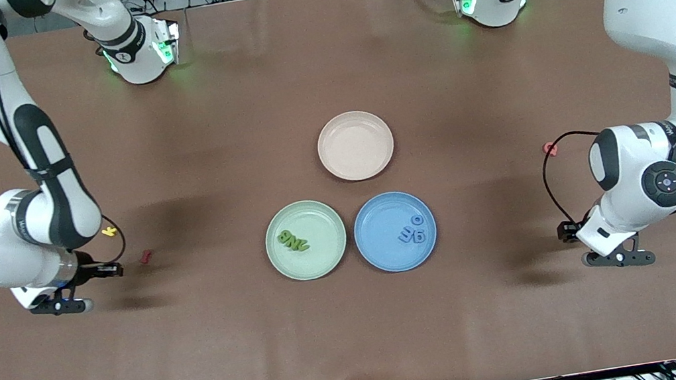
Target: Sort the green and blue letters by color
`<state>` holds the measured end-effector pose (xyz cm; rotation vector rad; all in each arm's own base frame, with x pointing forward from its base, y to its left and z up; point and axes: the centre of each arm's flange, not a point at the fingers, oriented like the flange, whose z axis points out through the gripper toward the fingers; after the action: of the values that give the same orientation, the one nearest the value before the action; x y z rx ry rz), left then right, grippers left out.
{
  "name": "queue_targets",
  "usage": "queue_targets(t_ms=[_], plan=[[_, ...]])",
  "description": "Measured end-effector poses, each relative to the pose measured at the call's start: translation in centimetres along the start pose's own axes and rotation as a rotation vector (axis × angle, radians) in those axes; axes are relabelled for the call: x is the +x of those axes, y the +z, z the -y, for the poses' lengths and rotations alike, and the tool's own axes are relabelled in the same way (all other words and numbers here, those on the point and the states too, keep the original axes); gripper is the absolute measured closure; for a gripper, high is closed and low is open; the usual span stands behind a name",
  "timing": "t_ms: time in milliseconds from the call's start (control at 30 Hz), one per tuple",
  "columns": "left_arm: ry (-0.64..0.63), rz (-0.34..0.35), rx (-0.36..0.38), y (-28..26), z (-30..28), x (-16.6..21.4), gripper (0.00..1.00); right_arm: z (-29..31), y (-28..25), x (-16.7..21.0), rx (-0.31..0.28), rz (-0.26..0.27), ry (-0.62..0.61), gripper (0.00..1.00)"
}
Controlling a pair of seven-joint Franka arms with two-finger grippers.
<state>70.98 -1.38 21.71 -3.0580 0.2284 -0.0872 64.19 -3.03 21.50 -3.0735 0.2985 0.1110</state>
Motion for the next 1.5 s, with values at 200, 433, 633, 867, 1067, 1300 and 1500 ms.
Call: queue_targets(t_ms=[200, 433, 633, 867, 1067, 1300, 1500], plan=[[-0.040, -0.020, -0.034, 0.5, 0.2, -0.3, 0.28, 6.7, -0.7, -1.1, 0.005, -0.012, 0.120, 0.73], [-0.061, -0.014, -0.048, 1.0, 0.6, -0.7, 0.28, 14.9, -1.6, -2.7, 0.034, -0.012, 0.279, 0.73], [-0.080, -0.004, -0.067, 1.6, 1.2, -1.2, 0.28, 21.9, -2.4, -4.9, 0.060, -0.004, 0.445, 0.73], [-0.089, 0.002, -0.081, 2.3, 1.3, -1.7, 0.28, 28.9, -2.9, -7.9, 0.077, -0.001, 0.632, 0.73], [-0.099, 0.007, -0.083, 2.8, 1.6, -2.2, 0.28, 33.4, -2.5, -9.6, 0.094, 0.011, 0.758, 0.73], [-0.110, 0.010, -0.083, 3.4, 2.3, -2.7, 0.29, 36.3, -1.8, -10.4, 0.125, 0.004, 0.836, 0.73], [-0.113, 0.007, -0.083, 3.5, 2.5, -2.8, 0.37, 38.6, -1.2, -11.8, 0.161, 0.007, 0.866, 0.73]])
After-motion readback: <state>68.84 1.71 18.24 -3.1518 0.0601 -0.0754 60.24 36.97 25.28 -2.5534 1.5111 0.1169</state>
